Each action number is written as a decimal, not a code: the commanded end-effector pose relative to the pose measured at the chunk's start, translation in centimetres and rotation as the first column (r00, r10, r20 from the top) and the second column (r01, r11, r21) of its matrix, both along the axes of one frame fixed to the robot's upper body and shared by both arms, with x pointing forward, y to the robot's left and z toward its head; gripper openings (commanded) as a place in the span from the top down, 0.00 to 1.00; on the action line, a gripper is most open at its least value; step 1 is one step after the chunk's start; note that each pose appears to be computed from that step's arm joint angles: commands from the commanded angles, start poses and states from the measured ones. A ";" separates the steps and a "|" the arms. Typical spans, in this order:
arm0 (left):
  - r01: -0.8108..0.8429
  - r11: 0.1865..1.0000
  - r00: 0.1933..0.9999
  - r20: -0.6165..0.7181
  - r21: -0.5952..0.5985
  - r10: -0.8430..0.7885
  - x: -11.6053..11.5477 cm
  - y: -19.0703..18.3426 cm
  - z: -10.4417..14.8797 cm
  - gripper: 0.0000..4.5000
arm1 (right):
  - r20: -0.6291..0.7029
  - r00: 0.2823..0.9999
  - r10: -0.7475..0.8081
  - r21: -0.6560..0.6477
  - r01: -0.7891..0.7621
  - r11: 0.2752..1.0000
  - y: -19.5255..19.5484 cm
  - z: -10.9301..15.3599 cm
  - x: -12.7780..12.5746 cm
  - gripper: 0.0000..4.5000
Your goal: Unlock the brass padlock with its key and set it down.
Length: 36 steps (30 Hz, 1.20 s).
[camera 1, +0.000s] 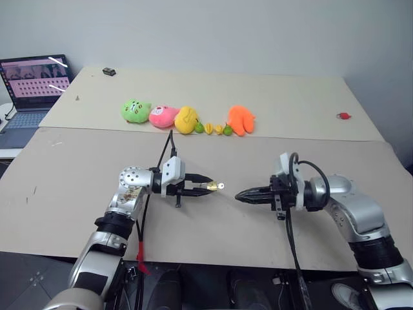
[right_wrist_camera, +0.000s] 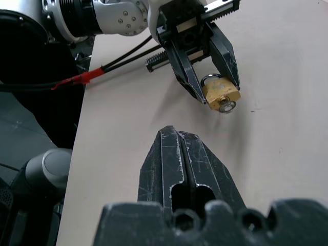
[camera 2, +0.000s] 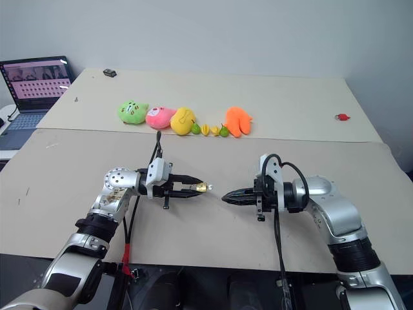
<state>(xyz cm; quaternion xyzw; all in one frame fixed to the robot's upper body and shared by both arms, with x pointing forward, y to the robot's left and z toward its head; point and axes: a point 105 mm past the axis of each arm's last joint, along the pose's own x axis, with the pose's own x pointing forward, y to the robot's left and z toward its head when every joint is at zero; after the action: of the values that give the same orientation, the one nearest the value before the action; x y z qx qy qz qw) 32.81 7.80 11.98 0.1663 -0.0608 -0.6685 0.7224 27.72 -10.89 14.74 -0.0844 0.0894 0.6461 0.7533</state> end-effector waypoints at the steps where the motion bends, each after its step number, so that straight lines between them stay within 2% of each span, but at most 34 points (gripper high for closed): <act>1: 0.025 0.998 0.998 0.061 -0.056 -0.021 -0.4 -0.9 2.0 0.81 | 0.126 0.992 0.012 0.052 -0.019 0.998 1.3 2.8 0.6 0.99; 5: 0.031 0.998 0.998 0.055 -0.060 -0.028 -0.8 -1.2 1.9 0.81 | 0.164 0.986 0.027 0.104 -0.045 0.994 2.2 4.7 0.8 0.99; 11: 0.026 0.996 0.999 0.043 -0.082 -0.023 -0.9 -1.6 2.4 0.81 | 0.164 0.986 0.041 0.021 -0.045 0.999 2.2 2.6 1.0 0.99; 15: 0.017 0.997 0.999 0.038 -0.079 -0.014 -0.8 -1.3 2.3 0.81 | 0.224 0.973 -0.049 0.026 0.045 0.999 1.1 2.5 2.7 0.99; 18: 0.011 0.997 0.999 0.034 -0.076 -0.008 -0.8 -1.2 2.2 0.81 | 0.234 0.969 -0.076 0.029 0.071 0.997 0.6 2.3 3.3 0.83; 20: 0.011 0.997 0.999 0.033 -0.077 -0.008 -0.8 -1.3 2.2 0.81 | 0.225 0.972 -0.070 0.014 0.068 0.998 0.4 2.0 3.2 0.67; 21: 0.011 0.997 0.999 0.033 -0.078 -0.009 -0.9 -1.3 2.2 0.81 | 0.204 0.977 -0.055 0.007 0.055 0.998 0.4 1.8 3.0 0.61; 22: 0.012 0.997 0.999 0.033 -0.079 -0.009 -0.9 -1.4 2.3 0.81 | 0.176 0.983 -0.043 -0.001 0.044 0.999 0.4 1.7 2.7 0.51; 24: 0.019 0.997 0.999 0.045 -0.074 -0.016 -0.9 -1.4 2.3 0.81 | 0.074 0.997 -0.021 -0.033 0.023 0.999 0.2 1.0 2.0 0.38; 25: 0.021 0.997 0.999 0.048 -0.072 -0.018 -0.9 -1.4 2.3 0.81 | 0.002 1.000 -0.031 -0.019 0.031 0.999 0.0 1.0 2.0 0.26; 26: 0.022 0.997 0.999 0.048 -0.071 -0.019 -0.9 -1.5 2.3 0.81 | -0.068 0.997 -0.030 -0.001 0.030 1.000 -0.2 1.1 1.8 0.21; 30: 0.023 0.997 0.998 0.052 -0.069 -0.020 -0.9 -1.4 2.2 0.81 | -0.292 0.957 -0.007 0.001 0.008 1.000 -1.2 1.0 0.7 0.21; 33: 0.020 0.997 0.998 0.063 -0.076 -0.016 -0.9 -1.5 2.3 0.81 | -0.451 0.893 -0.008 0.056 0.037 0.998 -1.3 2.0 0.9 0.21; 36: 0.025 0.998 0.994 0.110 -0.065 -0.018 -1.0 -1.7 2.1 0.81 | -0.499 0.866 0.030 0.077 0.010 0.997 -0.7 2.5 0.6 0.21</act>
<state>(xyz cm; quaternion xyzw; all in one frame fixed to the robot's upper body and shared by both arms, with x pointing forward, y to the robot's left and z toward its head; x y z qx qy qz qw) 31.96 6.31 13.44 0.1596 -0.0958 -0.6676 0.7208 28.75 -11.98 16.07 0.0990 0.2638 0.6365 0.7179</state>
